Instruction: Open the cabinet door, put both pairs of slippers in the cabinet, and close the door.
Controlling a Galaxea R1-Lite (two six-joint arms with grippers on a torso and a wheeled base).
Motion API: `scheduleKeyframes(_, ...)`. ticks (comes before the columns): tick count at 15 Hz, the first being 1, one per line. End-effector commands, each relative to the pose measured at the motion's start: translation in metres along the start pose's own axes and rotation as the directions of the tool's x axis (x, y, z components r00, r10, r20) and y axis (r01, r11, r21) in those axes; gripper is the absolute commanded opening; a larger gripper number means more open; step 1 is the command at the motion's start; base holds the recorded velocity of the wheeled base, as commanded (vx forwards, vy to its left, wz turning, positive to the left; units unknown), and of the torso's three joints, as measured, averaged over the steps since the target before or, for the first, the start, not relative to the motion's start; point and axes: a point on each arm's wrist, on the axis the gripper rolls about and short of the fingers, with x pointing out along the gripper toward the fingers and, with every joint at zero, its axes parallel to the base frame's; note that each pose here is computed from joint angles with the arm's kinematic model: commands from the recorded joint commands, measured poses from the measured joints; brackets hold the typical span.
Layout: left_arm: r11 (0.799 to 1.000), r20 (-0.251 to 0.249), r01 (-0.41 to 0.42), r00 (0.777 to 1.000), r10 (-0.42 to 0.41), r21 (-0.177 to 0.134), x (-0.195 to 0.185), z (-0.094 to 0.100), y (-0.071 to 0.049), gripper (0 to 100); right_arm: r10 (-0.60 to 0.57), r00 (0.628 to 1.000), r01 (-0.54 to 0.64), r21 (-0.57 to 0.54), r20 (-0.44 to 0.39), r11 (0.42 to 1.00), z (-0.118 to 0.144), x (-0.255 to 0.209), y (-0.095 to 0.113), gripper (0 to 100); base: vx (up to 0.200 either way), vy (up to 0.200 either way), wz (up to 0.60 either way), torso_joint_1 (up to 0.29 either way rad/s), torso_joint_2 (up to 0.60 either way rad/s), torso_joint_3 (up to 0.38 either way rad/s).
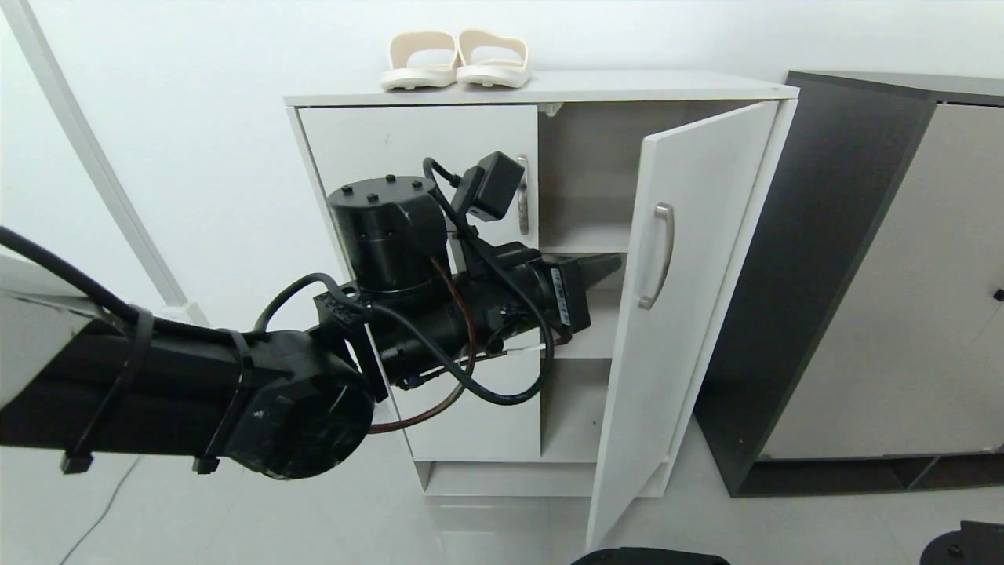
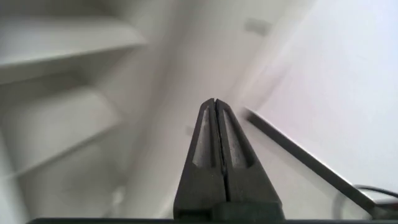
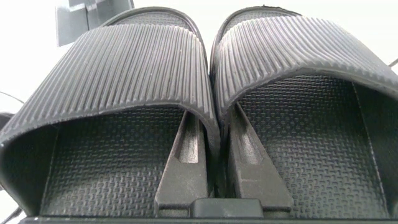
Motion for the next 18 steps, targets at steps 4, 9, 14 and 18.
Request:
scheduleKeyframes(4,1.000,-0.008,0.020,1.000,-0.020,-0.005,0.003,-0.013,-0.003,0,0.003,1.000,-0.004,-0.002,-0.008,1.000,-0.002,0.001,0.001,0,-0.150,0.000,0.00,-0.001,0.00,0.001)
scheduleKeyframes(9,0.994,0.079,-0.104,0.992,0.101,0.032,-0.045,0.021,0.013,0,-0.309,0.951,0.308,0.125,-0.005,0.943,0.021,0.028,-0.031,0,0.000,0.000,0.00,0.000,0.00,0.000)
scheduleKeyframes(14,0.916,0.065,-0.391,0.920,0.387,0.089,-0.162,0.068,-0.032,0,-0.748,0.663,0.709,0.332,-0.014,0.622,0.058,0.090,-0.092,0,0.000,0.000,0.00,0.000,0.00,0.000)
scheduleKeyframes(18,0.730,0.092,-0.662,0.748,0.657,0.173,-0.249,0.051,-0.069,0,-0.885,0.465,0.810,0.397,0.015,0.432,0.082,0.117,-0.131,0,0.000,0.000,0.00,0.000,0.00,0.000)
